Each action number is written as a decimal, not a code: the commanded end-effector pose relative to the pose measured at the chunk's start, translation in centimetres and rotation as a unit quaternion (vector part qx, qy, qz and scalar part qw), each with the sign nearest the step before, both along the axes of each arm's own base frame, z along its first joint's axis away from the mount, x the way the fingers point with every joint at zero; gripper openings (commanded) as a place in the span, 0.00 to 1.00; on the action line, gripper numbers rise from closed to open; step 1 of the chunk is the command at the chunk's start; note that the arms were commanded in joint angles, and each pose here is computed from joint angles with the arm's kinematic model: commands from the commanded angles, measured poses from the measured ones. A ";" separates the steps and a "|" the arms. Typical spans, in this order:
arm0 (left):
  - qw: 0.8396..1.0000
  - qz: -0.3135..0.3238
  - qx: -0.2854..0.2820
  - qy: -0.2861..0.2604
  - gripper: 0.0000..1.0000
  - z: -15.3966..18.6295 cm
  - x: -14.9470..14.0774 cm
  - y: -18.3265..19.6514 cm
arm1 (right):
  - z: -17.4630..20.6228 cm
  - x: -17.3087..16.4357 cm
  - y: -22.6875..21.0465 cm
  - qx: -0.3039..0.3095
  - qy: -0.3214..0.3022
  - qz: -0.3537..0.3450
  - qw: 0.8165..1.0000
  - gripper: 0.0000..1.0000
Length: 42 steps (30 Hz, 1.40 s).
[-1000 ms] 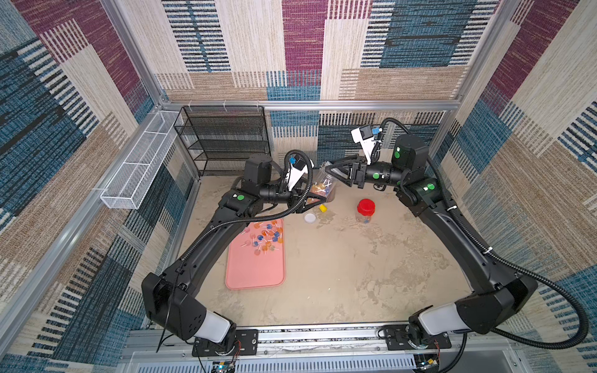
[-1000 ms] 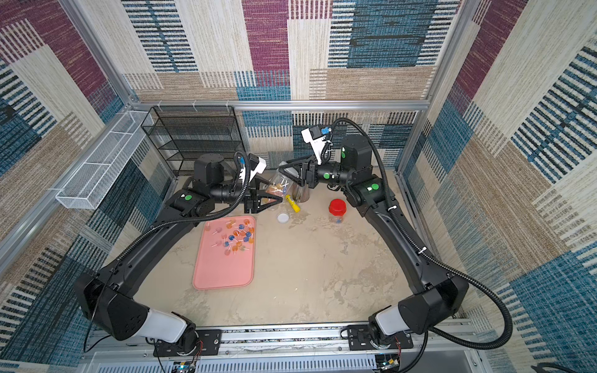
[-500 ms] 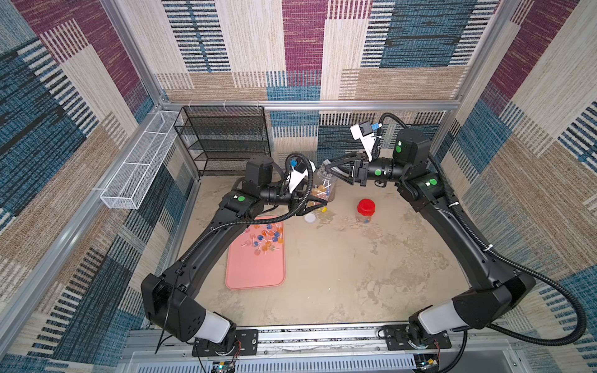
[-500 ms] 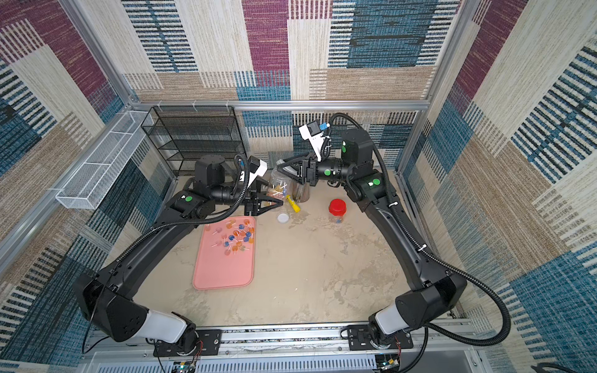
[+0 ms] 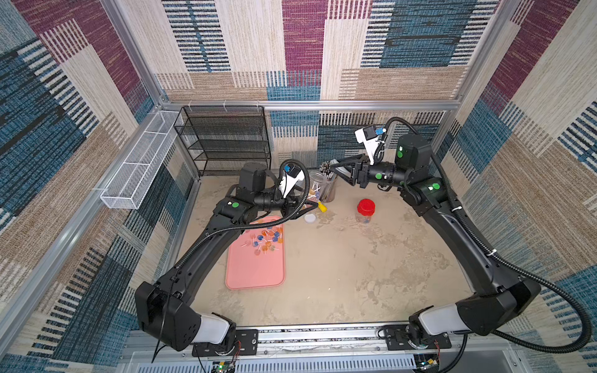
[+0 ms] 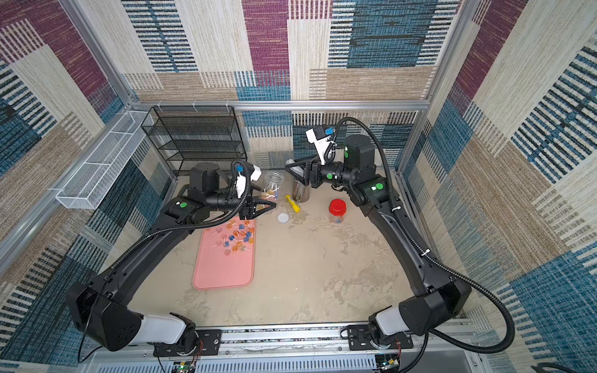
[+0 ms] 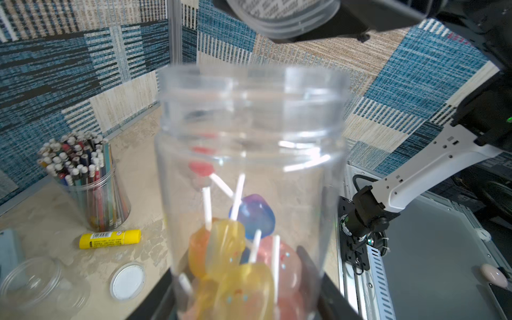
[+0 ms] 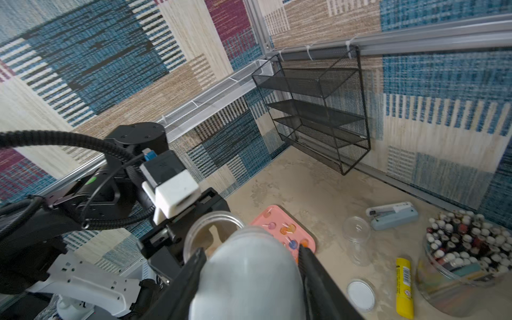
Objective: Pour the candies out of the jar
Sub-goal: Place the lid at the center of the board.
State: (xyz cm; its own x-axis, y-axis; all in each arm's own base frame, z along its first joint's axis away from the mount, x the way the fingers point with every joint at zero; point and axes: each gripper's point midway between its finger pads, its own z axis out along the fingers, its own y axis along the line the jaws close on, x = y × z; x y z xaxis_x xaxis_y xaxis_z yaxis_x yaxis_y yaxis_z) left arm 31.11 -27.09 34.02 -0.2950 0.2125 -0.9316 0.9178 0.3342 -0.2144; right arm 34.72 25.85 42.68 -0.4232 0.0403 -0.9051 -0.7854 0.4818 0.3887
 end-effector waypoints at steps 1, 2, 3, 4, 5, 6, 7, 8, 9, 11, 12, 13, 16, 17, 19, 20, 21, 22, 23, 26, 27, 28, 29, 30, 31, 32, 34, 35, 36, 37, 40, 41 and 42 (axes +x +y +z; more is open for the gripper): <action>0.999 0.040 0.008 0.017 0.00 -1.2 0.7 2.1 | -3.6 1.9 -0.8 -0.027 0.016 -0.053 0.998 0.48; 0.998 0.054 0.011 0.021 0.00 -1.7 0.9 2.8 | -4.9 2.2 -0.8 -0.030 0.026 -0.059 0.997 0.48; 0.997 0.075 0.013 0.020 0.00 -2.3 1.1 3.8 | -6.3 2.5 -0.9 -0.034 0.035 -0.065 0.997 0.48; 0.995 0.097 0.012 0.014 0.00 -2.6 1.4 4.8 | -7.9 2.8 -0.9 -0.040 0.045 -0.075 0.995 0.49; 0.993 0.113 0.011 0.014 0.00 -3.3 1.6 5.5 | -9.3 2.9 -0.9 -0.045 0.054 -0.081 0.994 0.49; 0.991 0.131 0.011 0.014 0.00 -3.9 1.9 6.3 | -10.8 3.0 -0.9 -0.049 0.065 -0.087 0.993 0.49; 0.989 0.145 0.012 0.018 0.00 -4.6 2.1 7.1 | -12.2 3.1 -0.9 -0.052 0.075 -0.092 0.992 0.49; 0.987 0.157 0.016 0.022 0.00 -5.3 2.4 7.7 | -13.7 3.1 -0.8 -0.055 0.086 -0.098 0.990 0.49; 0.985 0.167 0.022 0.022 0.00 -6.0 2.7 8.2 | -15.4 3.1 -0.8 -0.061 0.098 -0.104 0.988 0.49; 0.982 0.183 0.027 0.020 0.00 -6.9 3.4 8.8 | -18.2 3.1 -0.6 -0.072 0.117 -0.119 0.983 0.49; 0.981 0.193 0.024 0.022 0.00 -7.2 3.9 9.1 | -19.7 3.0 -0.5 -0.080 0.123 -0.127 0.981 0.49; 0.980 0.198 0.016 0.028 0.00 -7.2 4.4 9.4 | -20.9 3.0 -0.5 -0.089 0.126 -0.135 0.979 0.49; 0.977 0.208 -0.007 0.053 0.00 -7.6 5.8 10.3 | -24.5 3.3 -0.8 -0.107 0.141 -0.166 0.970 0.49; 0.974 0.216 -0.009 0.062 0.00 -7.9 6.2 10.8 | -25.7 3.4 -1.1 -0.111 0.148 -0.177 0.967 0.49; 0.972 0.224 -0.015 0.070 0.00 -8.0 6.7 11.4 | -27.3 3.9 -1.7 -0.114 0.154 -0.200 0.961 0.49; 0.971 0.228 -0.016 0.072 0.00 -8.1 6.9 11.7 | -28.1 4.4 -2.0 -0.117 0.155 -0.215 0.957 0.49; 0.970 0.231 -0.016 0.071 0.00 -8.1 7.0 11.9 | -28.8 4.9 -2.3 -0.123 0.155 -0.233 0.952 0.49; 0.970 0.233 -0.015 0.071 0.00 -8.1 7.0 12.0 | -29.2 5.3 -2.5 -0.126 0.155 -0.244 0.949 0.49; 0.969 0.235 -0.013 0.070 0.00 -8.1 7.1 12.1 | -29.6 5.8 -2.6 -0.129 0.154 -0.254 0.946 0.49; 0.968 0.239 -0.009 0.069 0.00 -8.1 7.1 12.3 | -30.8 7.2 -2.1 -0.143 0.151 -0.266 0.941 0.49; 0.969 0.239 -0.009 0.068 0.00 -8.1 7.1 12.4 | -31.4 7.6 -1.6 -0.153 0.151 -0.264 0.940 0.49; 0.969 0.239 -0.009 0.067 0.00 -7.9 7.0 12.4 | -31.9 7.9 -1.1 -0.163 0.150 -0.263 0.939 0.49; 0.969 0.240 -0.009 0.066 0.00 -7.8 7.0 12.4 | -32.5 8.2 -0.6 -0.176 0.148 -0.262 0.937 0.49; 0.969 0.240 -0.009 0.064 0.00 -7.7 7.0 12.4 | -33.2 8.5 -0.2 -0.188 0.147 -0.265 0.934 0.49; 0.968 0.241 -0.008 0.065 0.00 -7.8 7.0 12.5 | -33.7 8.7 0.0 -0.195 0.149 -0.267 0.932 0.49; 0.968 0.241 -0.007 0.064 0.00 -7.8 6.9 12.5 | -34.4 9.0 0.2 -0.202 0.153 -0.269 0.929 0.48; 0.968 0.242 -0.007 0.063 0.00 -7.8 7.0 12.6 | -35.0 9.5 0.2 -0.207 0.158 -0.279 0.924 0.48; 0.968 0.242 -0.006 0.063 0.00 -7.8 7.0 12.6 | -35.4 9.6 0.0 -0.210 0.161 -0.287 0.920 0.48; 0.968 0.242 -0.006 0.064 0.00 -7.8 7.0 12.6 | -35.6 9.7 -0.1 -0.212 0.163 -0.293 0.918 0.48; 0.968 0.243 -0.005 0.064 0.00 -7.8 7.0 12.6 | -35.9 9.7 -0.3 -0.215 0.167 -0.299 0.915 0.48; 0.968 0.243 -0.005 0.065 0.00 -7.9 7.0 12.6 | -37.2 9.6 -1.1 -0.232 0.178 -0.318 0.902 0.48; 0.968 0.243 -0.005 0.065 0.00 -7.8 7.0 12.6 | -37.8 9.5 -1.5 -0.239 0.183 -0.326 0.896 0.48; 0.968 0.242 -0.006 0.066 0.00 -7.8 7.0 12.6 | -38.0 9.4 -1.6 -0.241 0.185 -0.328 0.894 0.48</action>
